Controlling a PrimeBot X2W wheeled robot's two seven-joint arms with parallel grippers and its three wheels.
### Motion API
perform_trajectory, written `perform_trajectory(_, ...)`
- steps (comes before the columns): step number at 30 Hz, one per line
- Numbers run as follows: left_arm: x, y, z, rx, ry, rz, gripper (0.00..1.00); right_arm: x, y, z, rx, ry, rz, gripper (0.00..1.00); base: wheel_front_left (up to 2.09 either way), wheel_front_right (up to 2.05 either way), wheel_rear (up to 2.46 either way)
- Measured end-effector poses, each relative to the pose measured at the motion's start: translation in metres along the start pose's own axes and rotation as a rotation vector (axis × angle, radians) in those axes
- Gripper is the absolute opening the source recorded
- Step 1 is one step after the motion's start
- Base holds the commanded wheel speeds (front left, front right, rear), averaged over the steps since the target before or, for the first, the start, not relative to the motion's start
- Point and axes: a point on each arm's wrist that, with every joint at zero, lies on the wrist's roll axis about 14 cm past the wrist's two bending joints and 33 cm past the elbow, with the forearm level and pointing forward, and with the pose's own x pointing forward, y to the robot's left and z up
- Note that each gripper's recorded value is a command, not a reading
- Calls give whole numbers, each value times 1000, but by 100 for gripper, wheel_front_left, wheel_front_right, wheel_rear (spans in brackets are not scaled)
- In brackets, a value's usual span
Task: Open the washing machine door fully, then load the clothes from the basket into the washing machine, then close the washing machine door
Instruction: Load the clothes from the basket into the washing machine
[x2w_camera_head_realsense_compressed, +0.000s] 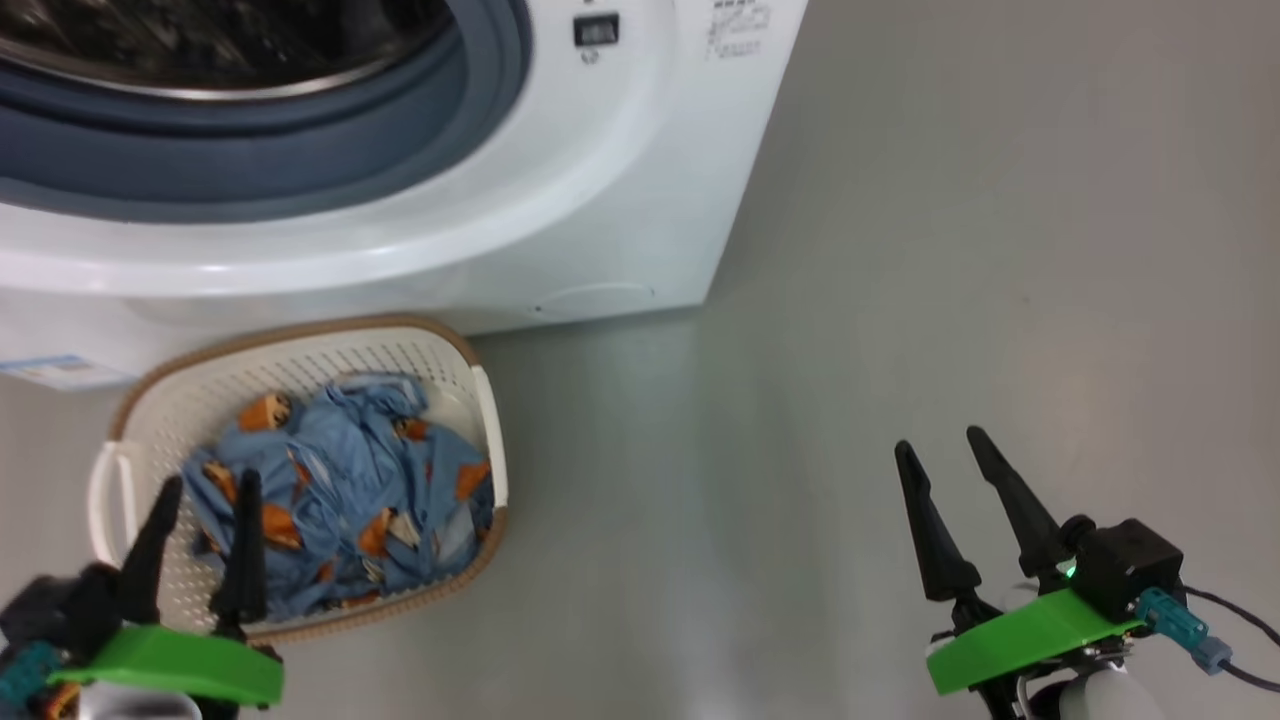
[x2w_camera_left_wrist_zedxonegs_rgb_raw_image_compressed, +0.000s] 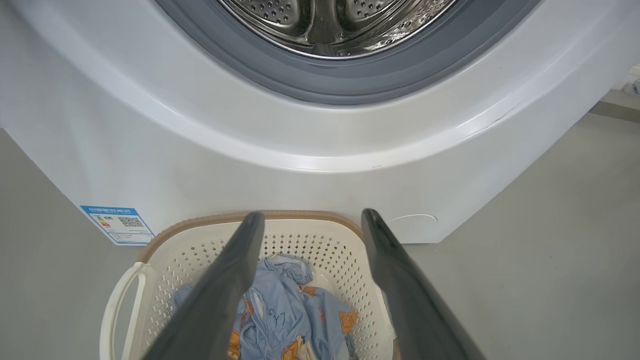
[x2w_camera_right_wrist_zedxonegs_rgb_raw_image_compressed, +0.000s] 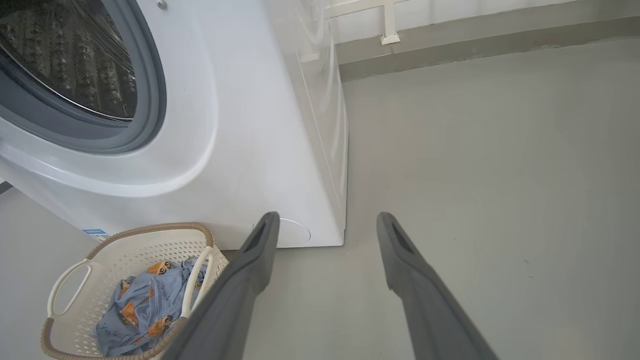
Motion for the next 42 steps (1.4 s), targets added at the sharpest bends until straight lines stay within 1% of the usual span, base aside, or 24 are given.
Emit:
perform_trajectory(3, 9, 3, -9, -8, 28, 0, 100, 4, -3, -6, 8, 13, -7, 100, 0, 0, 0)
perform_trajectory(18, 73, 12, -92, -36, 271, -40, 100, 26, -19, -46, 14, 104, -35, 100, 0, 0, 0)
perform_trajectory(20, 77, 13, -107, -41, 315, -43, 100, 28, -22, -50, 13, 112, -40, 100, 0, 0, 0)
perform_trajectory(21, 80, 13, -121, -46, 358, -48, 100, 29, -25, -55, 12, 124, -48, 100, 0, 0, 0)
perform_trajectory(28, 92, 11, -162, -51, 489, -69, 100, 30, -37, -70, 8, 159, -78, 100, 0, 0, 0)
perform_trajectory(32, 99, 13, -180, -58, 550, -71, 100, 28, -44, -79, 15, 182, -98, 100, 0, 0, 0)
perform_trajectory(42, 114, 27, -217, -35, 668, -60, 100, 28, -57, -98, 15, 225, -132, 100, 0, 0, 0)
